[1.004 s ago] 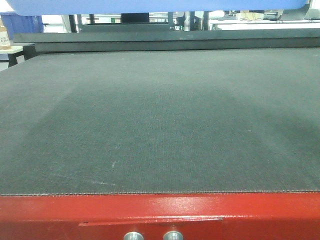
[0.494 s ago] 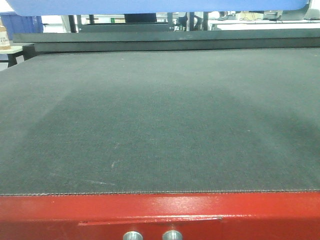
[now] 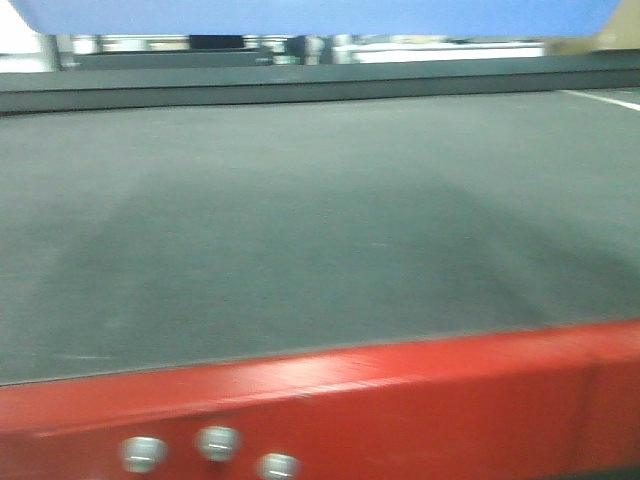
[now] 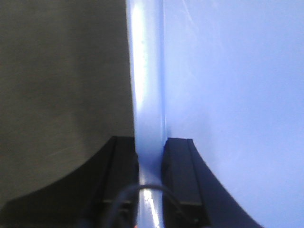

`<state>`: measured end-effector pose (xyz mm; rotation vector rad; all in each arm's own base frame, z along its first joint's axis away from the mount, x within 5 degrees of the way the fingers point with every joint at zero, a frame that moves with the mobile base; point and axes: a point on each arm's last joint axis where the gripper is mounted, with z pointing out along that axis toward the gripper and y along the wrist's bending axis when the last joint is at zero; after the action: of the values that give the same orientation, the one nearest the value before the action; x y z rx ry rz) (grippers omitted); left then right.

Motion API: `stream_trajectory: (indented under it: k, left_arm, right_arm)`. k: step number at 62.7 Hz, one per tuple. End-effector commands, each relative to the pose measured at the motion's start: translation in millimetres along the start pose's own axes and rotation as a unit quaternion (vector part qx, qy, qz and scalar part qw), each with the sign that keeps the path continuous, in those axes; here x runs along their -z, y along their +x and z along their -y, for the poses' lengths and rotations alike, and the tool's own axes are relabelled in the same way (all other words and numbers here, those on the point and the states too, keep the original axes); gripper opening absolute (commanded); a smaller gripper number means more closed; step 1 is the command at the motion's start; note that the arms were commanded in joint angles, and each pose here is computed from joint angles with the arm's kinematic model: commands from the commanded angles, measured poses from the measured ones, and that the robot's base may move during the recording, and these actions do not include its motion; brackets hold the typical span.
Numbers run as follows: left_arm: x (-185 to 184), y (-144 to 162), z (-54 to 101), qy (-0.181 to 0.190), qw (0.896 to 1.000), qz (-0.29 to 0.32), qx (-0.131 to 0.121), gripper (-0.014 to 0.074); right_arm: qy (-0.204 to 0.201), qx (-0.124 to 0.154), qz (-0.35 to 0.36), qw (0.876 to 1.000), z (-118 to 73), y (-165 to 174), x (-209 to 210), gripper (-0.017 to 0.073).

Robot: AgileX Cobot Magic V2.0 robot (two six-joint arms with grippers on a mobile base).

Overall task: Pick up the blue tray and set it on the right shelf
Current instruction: 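Drive the base away from the bench carrying the tray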

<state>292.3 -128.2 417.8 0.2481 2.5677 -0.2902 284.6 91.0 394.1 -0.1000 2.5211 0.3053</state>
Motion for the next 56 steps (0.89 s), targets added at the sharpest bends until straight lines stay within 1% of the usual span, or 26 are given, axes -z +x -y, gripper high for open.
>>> stream_trajectory:
  k: [1,4,16,56]
  left_arm:
    - [21.7,7.0,-0.9,-0.008,1.0,-0.011,-0.017,-0.0048]
    - [21.7,7.3,0.4,0.0,1.0,-0.012,-0.015,-0.0048]
    - [21.8,7.5,1.5,0.005,1.0,-0.013,-0.014,-0.0048]
    - [21.8,7.5,1.5,0.005,1.0,-0.013,-0.014,-0.0048]
  right_arm:
    - [0.022,0.029,0.045,0.998,4.8,-6.4,18.8,0.0055]
    - [0.022,0.029,0.044,0.998,4.9,-6.6,17.8,0.0055]
    - [0.023,0.029,0.042,0.998,4.9,-6.7,16.8,0.0055]
    - [0.023,0.029,0.042,0.998,4.9,-6.7,16.8,0.0055]
